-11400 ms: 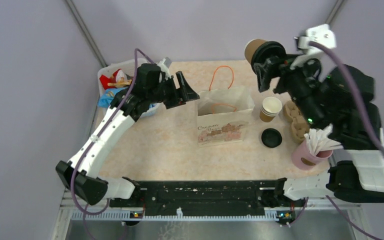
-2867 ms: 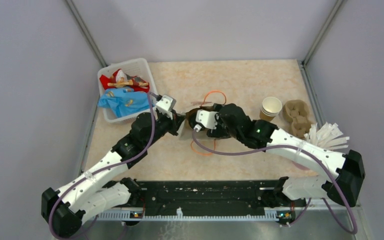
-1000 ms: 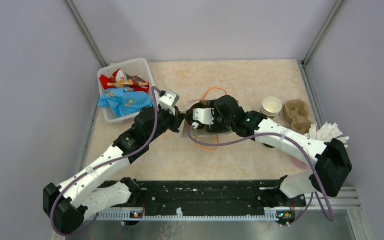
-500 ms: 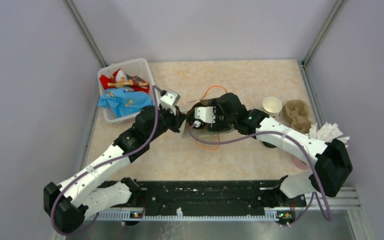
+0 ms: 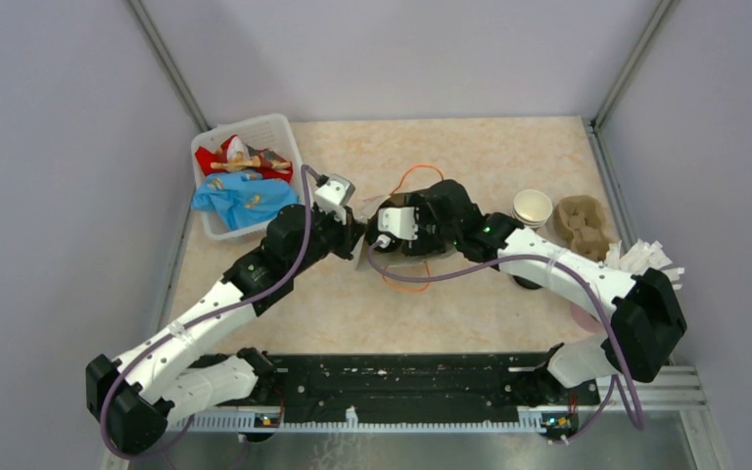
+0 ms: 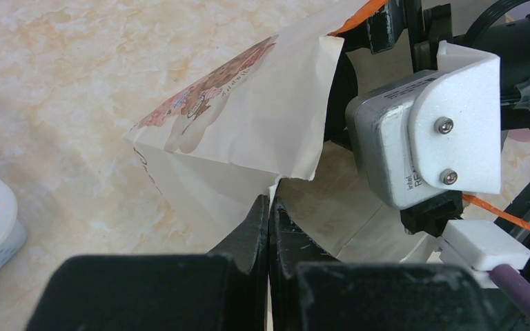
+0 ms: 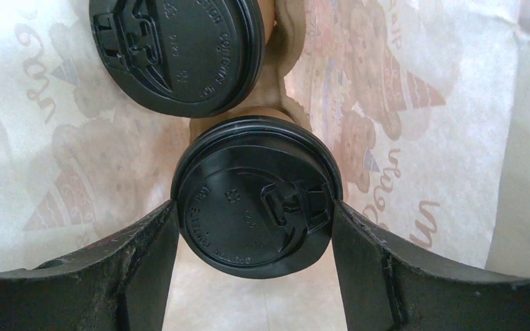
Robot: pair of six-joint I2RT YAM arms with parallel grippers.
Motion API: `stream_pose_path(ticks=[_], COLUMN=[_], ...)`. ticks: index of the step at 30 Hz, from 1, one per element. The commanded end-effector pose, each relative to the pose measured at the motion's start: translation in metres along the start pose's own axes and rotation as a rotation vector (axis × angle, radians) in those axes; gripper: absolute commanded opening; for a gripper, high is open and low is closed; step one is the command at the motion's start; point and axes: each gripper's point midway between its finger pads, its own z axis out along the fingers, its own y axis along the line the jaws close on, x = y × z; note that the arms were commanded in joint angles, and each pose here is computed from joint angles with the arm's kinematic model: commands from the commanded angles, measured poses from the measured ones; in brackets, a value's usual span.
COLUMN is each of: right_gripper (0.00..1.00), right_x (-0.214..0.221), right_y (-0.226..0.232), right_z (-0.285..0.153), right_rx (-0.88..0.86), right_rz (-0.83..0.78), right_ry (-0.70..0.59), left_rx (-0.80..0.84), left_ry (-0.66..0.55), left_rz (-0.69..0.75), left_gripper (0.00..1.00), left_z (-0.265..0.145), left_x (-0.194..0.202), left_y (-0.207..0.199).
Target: Pack the takeout coffee
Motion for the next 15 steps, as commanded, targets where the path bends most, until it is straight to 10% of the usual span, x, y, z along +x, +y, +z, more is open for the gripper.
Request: stream_pose_path(ticks=[1,15], right_gripper=[0.48,0.48], right_x=[-0.012,0.02], right_y=[-0.01,-0.026], right_z=[0.002,0.004], right_rx=[0.016,0.127], right_rz=[0.03,0.04], right_ry=[-0.061,0.01], left_rx=[0.019,0.011], left_ry=[-0.049,-0.035], left_rz=[-0.005,-0.008], left_gripper=[0.0,0.0], left_z=[0.0,0.003], left_x=[-0.021,-0.023], left_y=[-0.006,-0.006])
